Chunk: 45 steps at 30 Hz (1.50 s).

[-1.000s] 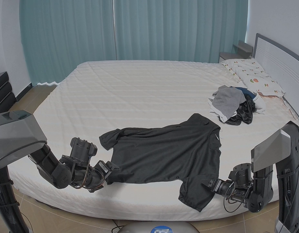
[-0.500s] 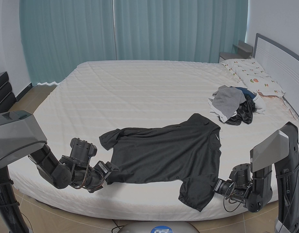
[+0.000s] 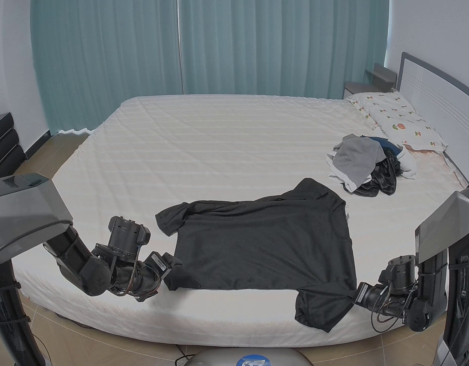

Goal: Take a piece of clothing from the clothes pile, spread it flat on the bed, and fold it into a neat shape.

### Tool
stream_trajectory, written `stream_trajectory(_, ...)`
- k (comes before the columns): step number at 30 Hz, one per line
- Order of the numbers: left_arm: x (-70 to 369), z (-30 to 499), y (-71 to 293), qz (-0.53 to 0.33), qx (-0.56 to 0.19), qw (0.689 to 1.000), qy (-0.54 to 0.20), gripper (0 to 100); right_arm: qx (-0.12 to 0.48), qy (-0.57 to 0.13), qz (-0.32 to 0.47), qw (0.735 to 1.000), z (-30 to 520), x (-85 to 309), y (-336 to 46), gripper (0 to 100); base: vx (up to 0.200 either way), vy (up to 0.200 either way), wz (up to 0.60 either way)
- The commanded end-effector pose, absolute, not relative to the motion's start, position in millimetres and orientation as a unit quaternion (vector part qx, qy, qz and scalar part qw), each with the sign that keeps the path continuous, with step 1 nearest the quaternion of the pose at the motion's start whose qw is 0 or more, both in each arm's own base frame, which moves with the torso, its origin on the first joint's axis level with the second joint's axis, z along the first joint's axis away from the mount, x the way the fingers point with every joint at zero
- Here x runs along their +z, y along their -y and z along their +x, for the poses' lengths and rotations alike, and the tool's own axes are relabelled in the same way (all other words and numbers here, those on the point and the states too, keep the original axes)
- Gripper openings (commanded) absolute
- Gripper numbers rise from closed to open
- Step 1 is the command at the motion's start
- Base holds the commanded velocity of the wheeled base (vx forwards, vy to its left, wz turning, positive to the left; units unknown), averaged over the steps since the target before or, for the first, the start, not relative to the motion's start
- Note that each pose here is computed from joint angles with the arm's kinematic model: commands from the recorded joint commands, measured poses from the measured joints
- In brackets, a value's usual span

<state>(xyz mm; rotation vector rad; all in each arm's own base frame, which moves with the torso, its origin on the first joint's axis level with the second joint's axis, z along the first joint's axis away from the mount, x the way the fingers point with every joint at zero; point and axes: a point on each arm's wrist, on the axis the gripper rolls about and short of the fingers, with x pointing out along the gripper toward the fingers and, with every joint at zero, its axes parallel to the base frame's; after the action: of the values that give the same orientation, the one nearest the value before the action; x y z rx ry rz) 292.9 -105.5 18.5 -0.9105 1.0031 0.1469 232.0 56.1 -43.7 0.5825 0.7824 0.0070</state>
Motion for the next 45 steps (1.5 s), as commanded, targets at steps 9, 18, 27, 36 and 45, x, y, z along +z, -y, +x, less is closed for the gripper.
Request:
stream_trajectory(9, 3.8, 297.7, 102.1, -0.396, 0.084, 0.786, -0.468, 100, 0.003, -0.361, 0.251, 0.898, 215.4, -20.9, -1.2, 0, 0.000, 0.000, 0.00)
stream_trajectory(18, -2.2, 306.6, 108.9, -0.392, 0.075, 0.805, -0.439, 100, -0.021, -0.346, 0.228, 0.910, 213.9, -20.1, 25.9, 0, 0.000, 0.000, 0.00)
stream_trajectory(27, -15.1, 326.3, 125.9, -0.369, 0.080, 0.827, -0.417, 100, -0.005, -0.359, 0.225, 0.906, 214.5, -24.4, 17.3, 0, 0.000, 0.000, 0.00)
stream_trajectory(36, -29.7, 328.9, 136.3, -0.313, 0.072, 0.849, -0.420, 100, 0.003, -0.359, 0.223, 0.906, 215.3, -23.8, 13.4, 0, 0.000, 0.000, 0.00)
stream_trajectory(45, -45.1, 330.6, 143.1, -0.270, 0.104, 0.868, -0.403, 0, 0.008, -0.360, 0.222, 0.906, 215.1, -23.1, 10.7, 0, 0.000, 0.000, 0.00)
